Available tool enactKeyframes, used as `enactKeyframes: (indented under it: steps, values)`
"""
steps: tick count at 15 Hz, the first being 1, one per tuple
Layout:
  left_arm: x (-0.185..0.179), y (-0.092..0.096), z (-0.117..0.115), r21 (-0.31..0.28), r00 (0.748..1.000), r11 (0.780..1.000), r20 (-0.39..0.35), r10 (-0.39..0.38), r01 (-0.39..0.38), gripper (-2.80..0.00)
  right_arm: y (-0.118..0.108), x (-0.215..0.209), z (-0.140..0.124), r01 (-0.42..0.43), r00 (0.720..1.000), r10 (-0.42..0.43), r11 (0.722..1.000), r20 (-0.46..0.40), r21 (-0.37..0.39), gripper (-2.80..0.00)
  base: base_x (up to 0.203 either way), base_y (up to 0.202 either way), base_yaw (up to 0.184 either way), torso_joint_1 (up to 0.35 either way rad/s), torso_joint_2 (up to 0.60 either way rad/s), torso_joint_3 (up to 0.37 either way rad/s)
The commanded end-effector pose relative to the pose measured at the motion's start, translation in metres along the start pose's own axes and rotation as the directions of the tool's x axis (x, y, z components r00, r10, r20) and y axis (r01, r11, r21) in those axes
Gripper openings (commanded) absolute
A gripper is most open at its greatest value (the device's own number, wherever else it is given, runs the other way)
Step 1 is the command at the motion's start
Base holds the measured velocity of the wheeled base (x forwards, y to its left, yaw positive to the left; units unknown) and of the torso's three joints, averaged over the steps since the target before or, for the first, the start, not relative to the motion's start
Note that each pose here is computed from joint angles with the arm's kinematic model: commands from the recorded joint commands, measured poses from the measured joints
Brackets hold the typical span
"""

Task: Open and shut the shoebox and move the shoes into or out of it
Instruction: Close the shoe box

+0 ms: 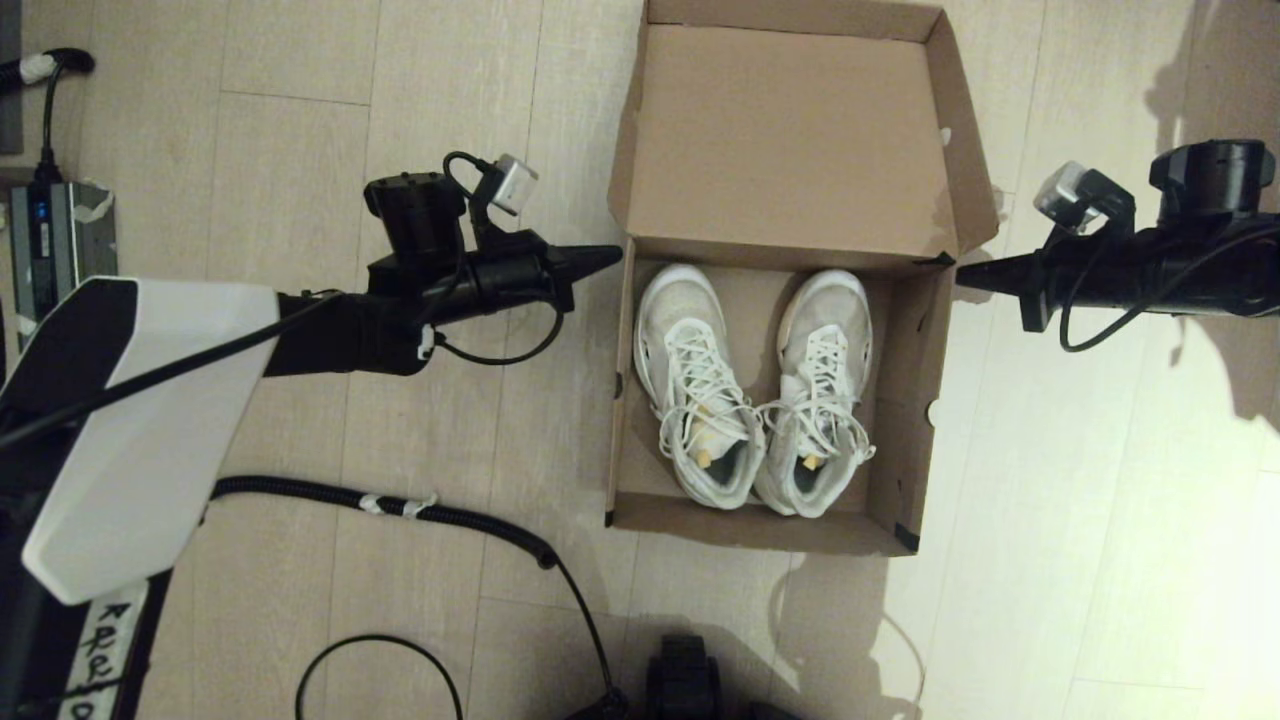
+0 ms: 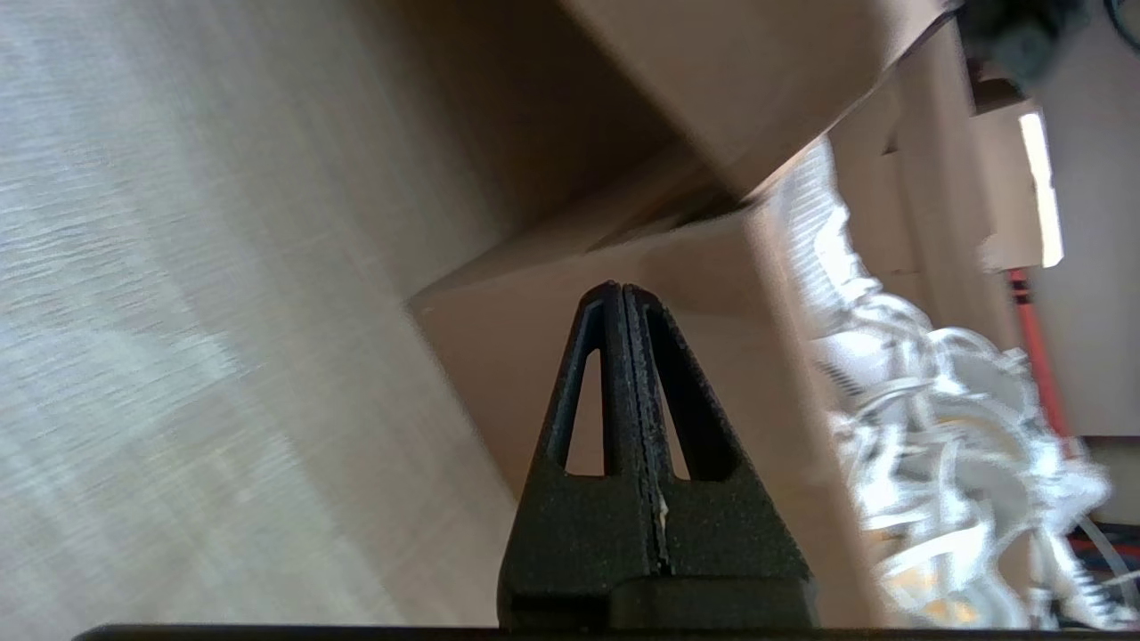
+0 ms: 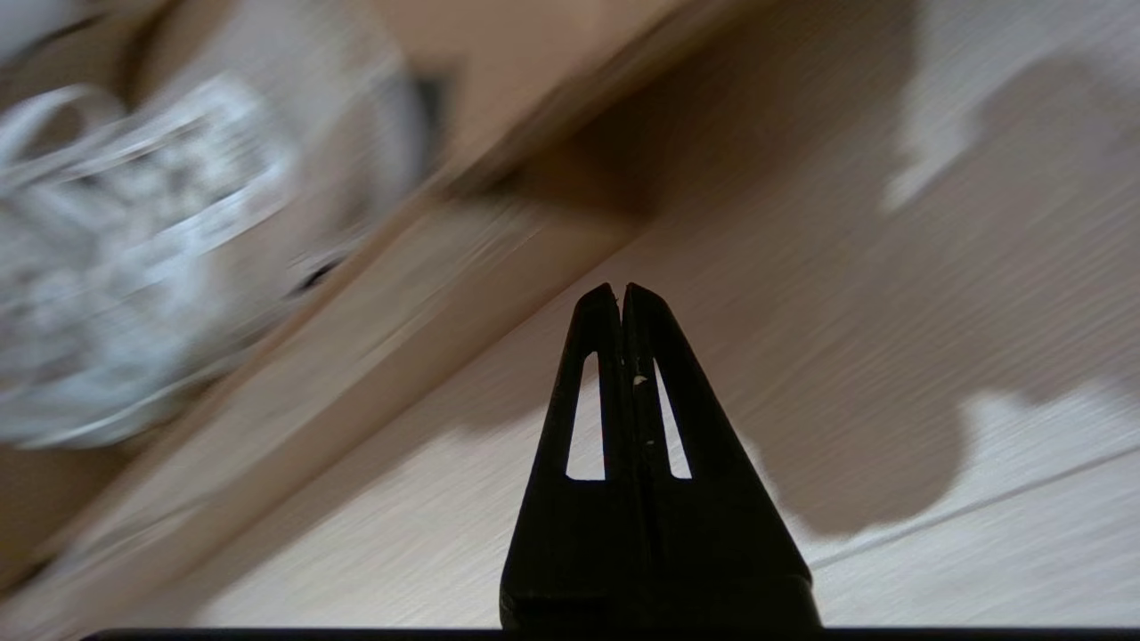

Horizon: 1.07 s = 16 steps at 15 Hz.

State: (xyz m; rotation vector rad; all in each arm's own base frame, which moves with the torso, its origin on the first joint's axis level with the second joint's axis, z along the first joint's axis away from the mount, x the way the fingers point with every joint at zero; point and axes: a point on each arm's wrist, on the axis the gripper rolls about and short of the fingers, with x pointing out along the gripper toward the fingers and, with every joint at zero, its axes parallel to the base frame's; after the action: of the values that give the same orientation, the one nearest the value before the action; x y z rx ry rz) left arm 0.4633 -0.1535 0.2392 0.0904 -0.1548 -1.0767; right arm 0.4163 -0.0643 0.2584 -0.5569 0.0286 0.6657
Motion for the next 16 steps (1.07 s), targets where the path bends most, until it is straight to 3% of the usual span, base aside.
enactKeyframes:
  steps: [1,4,8,11,13,15,16]
  values:
    - [0.003,0.001,-0.009,0.008,1.000,1.000,-0.002,-0.006,0.006,-2.80,-0.009,0.009,-0.004,0.032,0.999,-0.030,0.998,0.031,-0.045,-2.80,0.000,0.000,0.000,0.000,0.00,0.000]
    - [0.004,0.001,-0.009,0.014,1.000,1.000,0.002,-0.007,0.007,-2.80,-0.018,0.007,0.009,0.093,0.994,-0.089,0.992,0.057,-0.079,-2.80,0.000,0.000,0.000,0.000,0.00,0.000]
    - [0.005,0.000,-0.008,0.024,1.000,1.000,0.006,-0.008,0.008,-2.80,-0.019,0.013,0.014,0.133,0.990,-0.135,0.990,0.047,0.046,-2.80,0.000,0.000,0.000,0.000,0.00,0.000]
    - [0.008,-0.003,-0.007,0.042,1.000,0.999,0.025,-0.015,0.014,-2.80,-0.014,0.030,0.018,0.159,0.982,-0.178,0.959,0.063,0.237,-2.80,0.000,0.000,0.000,0.000,0.00,0.000]
    - [0.009,-0.004,-0.007,0.041,0.999,0.999,0.025,-0.020,0.019,-2.80,-0.014,0.039,0.022,0.202,0.967,-0.234,0.945,0.099,0.259,-2.80,0.000,0.000,0.000,0.000,0.00,0.000]
    - [0.010,-0.006,-0.005,0.042,0.999,0.999,0.028,-0.025,0.023,-2.80,-0.013,0.040,0.026,0.179,0.974,-0.210,0.946,0.090,0.271,-2.80,0.000,0.000,0.000,0.000,0.00,0.000]
    - [0.010,-0.008,-0.002,0.044,0.999,0.999,0.032,-0.028,0.027,-2.80,-0.013,0.040,0.027,0.163,0.977,-0.197,0.935,0.079,0.316,-2.80,0.000,0.000,0.000,0.000,0.00,0.000]
